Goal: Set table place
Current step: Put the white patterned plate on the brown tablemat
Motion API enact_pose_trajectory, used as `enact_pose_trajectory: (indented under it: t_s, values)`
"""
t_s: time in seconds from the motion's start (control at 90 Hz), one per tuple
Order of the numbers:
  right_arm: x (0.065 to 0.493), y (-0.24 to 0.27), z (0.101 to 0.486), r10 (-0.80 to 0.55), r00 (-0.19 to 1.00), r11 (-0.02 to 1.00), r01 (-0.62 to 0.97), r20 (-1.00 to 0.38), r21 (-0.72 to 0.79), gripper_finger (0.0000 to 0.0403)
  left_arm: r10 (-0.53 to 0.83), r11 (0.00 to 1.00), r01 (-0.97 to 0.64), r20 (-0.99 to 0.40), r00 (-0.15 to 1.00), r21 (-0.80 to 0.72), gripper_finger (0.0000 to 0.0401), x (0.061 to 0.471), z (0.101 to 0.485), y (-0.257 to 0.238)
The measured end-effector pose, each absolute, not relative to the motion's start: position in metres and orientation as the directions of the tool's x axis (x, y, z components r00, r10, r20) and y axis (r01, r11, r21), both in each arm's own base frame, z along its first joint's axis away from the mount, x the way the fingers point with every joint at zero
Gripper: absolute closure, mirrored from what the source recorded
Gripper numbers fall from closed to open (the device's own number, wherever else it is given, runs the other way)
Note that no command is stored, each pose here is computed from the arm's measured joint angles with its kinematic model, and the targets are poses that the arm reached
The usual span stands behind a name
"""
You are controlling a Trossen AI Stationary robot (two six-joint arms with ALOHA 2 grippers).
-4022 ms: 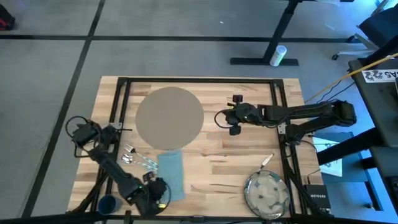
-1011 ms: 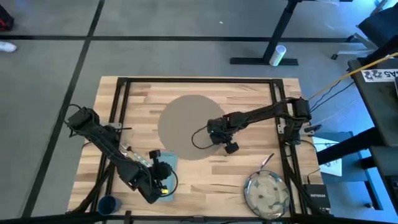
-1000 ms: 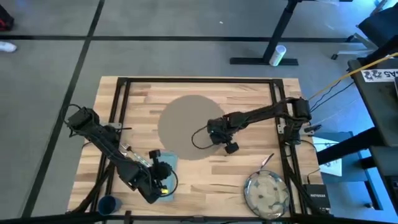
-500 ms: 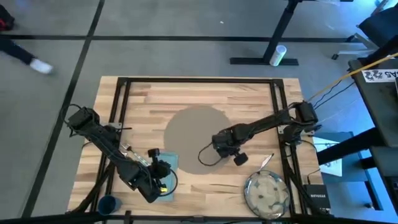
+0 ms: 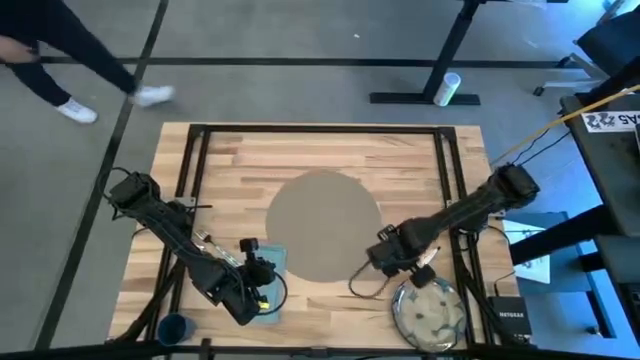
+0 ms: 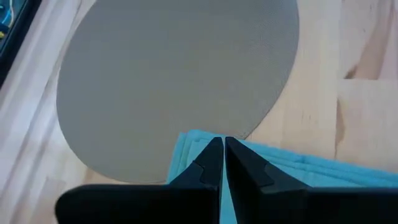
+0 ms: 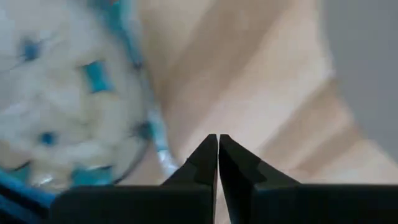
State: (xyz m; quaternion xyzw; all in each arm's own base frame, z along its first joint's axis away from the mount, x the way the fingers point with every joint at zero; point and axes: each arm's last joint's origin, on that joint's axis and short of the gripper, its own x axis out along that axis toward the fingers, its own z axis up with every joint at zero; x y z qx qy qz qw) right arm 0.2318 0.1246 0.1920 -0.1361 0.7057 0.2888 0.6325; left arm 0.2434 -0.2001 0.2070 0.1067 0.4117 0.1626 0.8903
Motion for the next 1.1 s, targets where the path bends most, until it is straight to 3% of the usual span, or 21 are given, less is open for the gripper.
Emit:
enact_pose_trajectory:
  t_s: [0.233, 0.567, 0.978, 1.1]
  values:
    - [0.223, 0.141, 0.193, 0.234, -0.203, 0.785, -0.537, -0.951, 0.308, 0.0360, 0.374, 0.925, -0.197, -0.697, 0.611, 0.324, 0.0401, 0.244, 0.207, -0.200]
    - [0.223, 0.142, 0.175, 0.302, -0.167, 0.778, -0.526, -0.939, 0.344, 0.0294, 0.375, 0.925, -0.200, -0.698, 0.610, 0.323, 0.0401, 0.244, 0.207, -0.200]
    - [0.204, 0.134, 0.138, 0.373, -0.210, 0.777, -0.462, -0.904, 0.428, 0.0291, 0.375, 0.925, -0.199, -0.698, 0.610, 0.324, 0.0401, 0.244, 0.207, -0.200]
    - [0.203, 0.133, 0.135, 0.385, -0.210, 0.771, -0.463, -0.899, 0.438, 0.0313, 0.375, 0.925, -0.199, -0.698, 0.610, 0.324, 0.0401, 0.244, 0.207, -0.200]
